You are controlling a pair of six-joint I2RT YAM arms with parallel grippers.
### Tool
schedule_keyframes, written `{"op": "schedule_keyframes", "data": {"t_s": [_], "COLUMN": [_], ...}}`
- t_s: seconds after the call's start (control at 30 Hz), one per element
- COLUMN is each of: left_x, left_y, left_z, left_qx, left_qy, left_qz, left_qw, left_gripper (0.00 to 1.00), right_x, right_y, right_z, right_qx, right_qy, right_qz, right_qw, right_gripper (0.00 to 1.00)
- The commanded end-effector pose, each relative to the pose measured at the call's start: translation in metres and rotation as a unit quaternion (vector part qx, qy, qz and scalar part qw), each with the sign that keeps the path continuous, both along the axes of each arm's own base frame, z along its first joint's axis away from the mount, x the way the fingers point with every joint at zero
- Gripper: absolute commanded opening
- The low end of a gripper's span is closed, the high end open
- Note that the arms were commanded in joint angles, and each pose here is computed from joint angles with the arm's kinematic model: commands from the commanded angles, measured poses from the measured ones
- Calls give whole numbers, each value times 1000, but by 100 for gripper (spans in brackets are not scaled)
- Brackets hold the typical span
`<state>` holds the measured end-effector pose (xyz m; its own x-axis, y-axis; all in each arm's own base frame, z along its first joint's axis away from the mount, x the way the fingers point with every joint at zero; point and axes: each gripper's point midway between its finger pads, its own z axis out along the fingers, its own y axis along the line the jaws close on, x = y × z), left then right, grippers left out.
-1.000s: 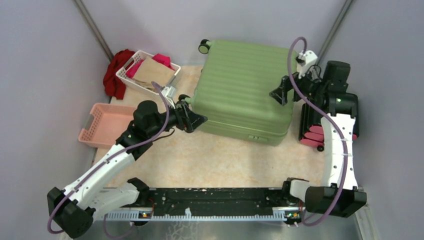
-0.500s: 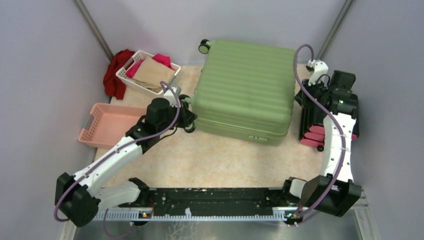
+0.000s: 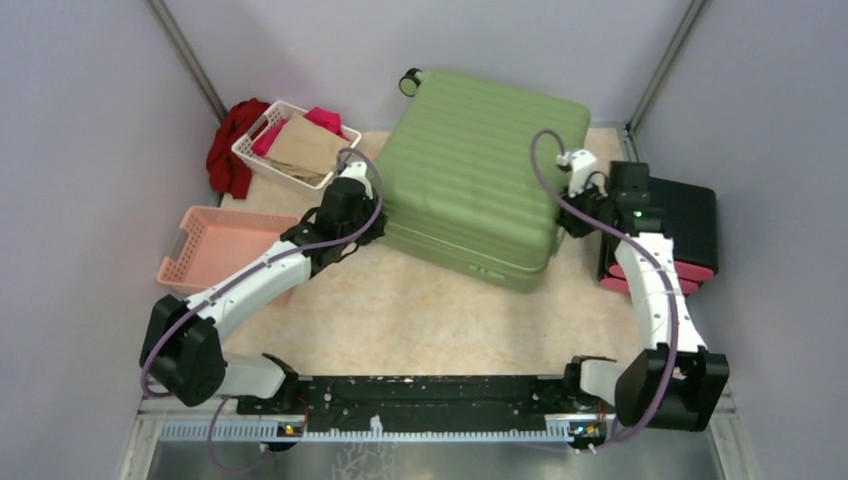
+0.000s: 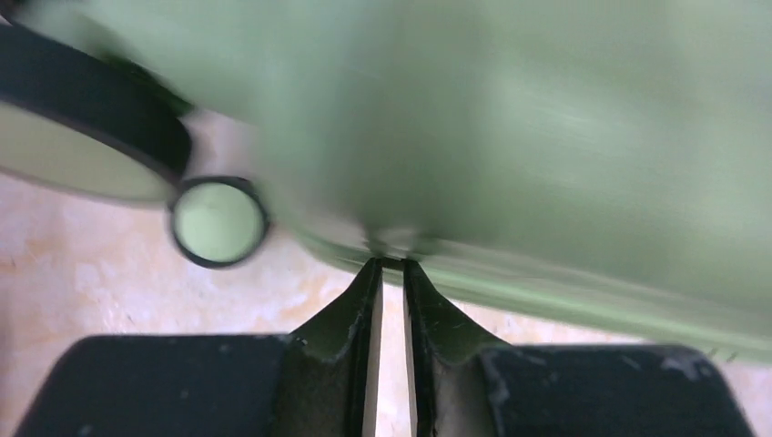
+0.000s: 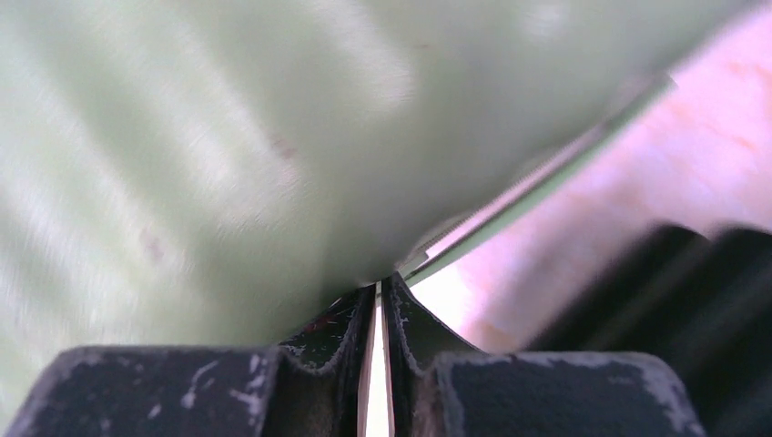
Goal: Open, take out, and arrange the luggage
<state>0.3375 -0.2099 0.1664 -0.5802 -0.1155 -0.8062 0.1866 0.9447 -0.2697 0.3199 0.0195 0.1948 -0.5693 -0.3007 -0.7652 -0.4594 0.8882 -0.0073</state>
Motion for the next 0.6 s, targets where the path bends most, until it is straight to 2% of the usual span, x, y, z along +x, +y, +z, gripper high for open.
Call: {"op": "schedule_keyframes", "data": {"t_s": [0.0, 0.1, 0.13, 0.2, 0.27, 0.37, 0.4, 0.5, 0.57], "left_x": [46, 67, 73, 77, 71, 48, 38, 7, -13], "left_y": [13, 42, 52, 67, 73, 68, 63, 48, 38], "left_z": [45, 57, 61, 70, 83, 100, 104, 114, 119], "left_qx": [-22, -35, -41, -50, -54, -69, -77, -115, -150], "left_qy": [-79, -98, -101, -101, -106, -122, -126, -137, -140], "left_qz": [56, 96, 106, 117, 111, 68, 46, -20, -55], "left_qw": [995, 990, 988, 987, 987, 988, 988, 984, 977], "left_gripper": [22, 26, 27, 30, 37, 52, 58, 70, 78], "right_x": [-52, -61, -54, -46, -40, -42, -43, -46, -48], "right_y": [135, 175, 188, 206, 215, 199, 188, 150, 129], "right_z": [13, 11, 15, 21, 30, 43, 47, 50, 43], "right_qx": [120, 132, 133, 139, 144, 130, 143, 177, 174], "right_qy": [-1, -11, -31, -43, -29, -14, -16, -33, -38], "right_qz": [247, 295, 300, 306, 317, 332, 325, 278, 242], "right_qw": [962, 946, 944, 941, 937, 934, 935, 943, 954], "right_gripper": [10, 11, 16, 19, 21, 27, 33, 45, 47]}}
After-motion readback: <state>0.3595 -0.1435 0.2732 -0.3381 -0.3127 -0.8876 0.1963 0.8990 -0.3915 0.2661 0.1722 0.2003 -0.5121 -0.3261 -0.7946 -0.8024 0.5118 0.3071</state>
